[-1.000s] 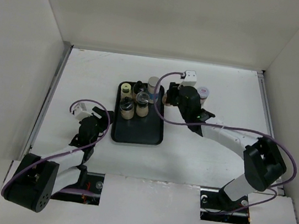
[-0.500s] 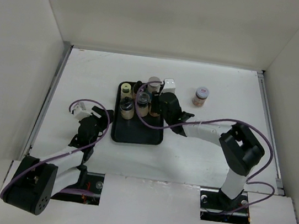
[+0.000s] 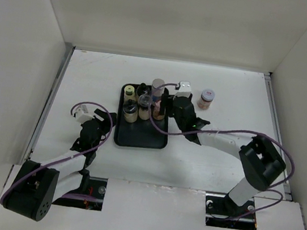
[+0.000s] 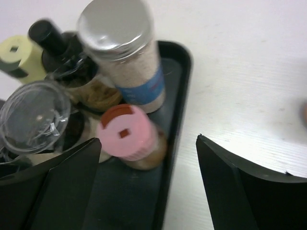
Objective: Organize the condiment bottles
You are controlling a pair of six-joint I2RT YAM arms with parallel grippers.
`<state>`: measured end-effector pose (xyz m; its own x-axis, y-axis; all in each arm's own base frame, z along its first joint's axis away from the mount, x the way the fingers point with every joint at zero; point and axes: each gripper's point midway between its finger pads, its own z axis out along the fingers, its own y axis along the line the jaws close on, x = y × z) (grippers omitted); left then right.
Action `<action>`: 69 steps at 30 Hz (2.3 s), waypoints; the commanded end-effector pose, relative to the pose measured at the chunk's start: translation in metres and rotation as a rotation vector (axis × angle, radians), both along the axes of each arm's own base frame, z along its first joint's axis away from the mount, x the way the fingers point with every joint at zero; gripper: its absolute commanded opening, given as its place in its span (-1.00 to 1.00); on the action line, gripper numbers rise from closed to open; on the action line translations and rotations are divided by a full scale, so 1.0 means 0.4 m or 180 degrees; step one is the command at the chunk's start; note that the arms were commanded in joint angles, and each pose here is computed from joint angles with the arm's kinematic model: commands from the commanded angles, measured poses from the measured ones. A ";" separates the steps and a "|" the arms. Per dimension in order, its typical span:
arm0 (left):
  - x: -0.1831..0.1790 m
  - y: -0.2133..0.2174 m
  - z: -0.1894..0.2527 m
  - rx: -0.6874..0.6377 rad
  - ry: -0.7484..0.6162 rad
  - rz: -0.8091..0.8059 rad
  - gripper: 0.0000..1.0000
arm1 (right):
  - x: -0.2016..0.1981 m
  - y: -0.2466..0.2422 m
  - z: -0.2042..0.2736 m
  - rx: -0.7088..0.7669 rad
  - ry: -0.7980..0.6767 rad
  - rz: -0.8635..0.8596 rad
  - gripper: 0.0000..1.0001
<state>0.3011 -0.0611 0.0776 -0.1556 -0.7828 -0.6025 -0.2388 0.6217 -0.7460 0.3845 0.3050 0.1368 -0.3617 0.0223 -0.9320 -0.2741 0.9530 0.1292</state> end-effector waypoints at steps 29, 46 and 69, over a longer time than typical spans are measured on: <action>0.027 -0.008 0.057 -0.0006 -0.0231 -0.0018 0.32 | 0.292 -0.478 -0.016 -0.0082 0.0080 -0.1377 0.91; 0.026 -0.004 0.060 -0.0009 -0.0245 -0.0003 0.32 | 0.274 -0.474 0.001 -0.0099 0.0174 -0.1489 -0.05; 0.022 0.020 0.063 -0.0015 -0.0271 0.0101 0.32 | -0.219 0.218 0.165 0.0478 -0.0145 0.0635 -0.07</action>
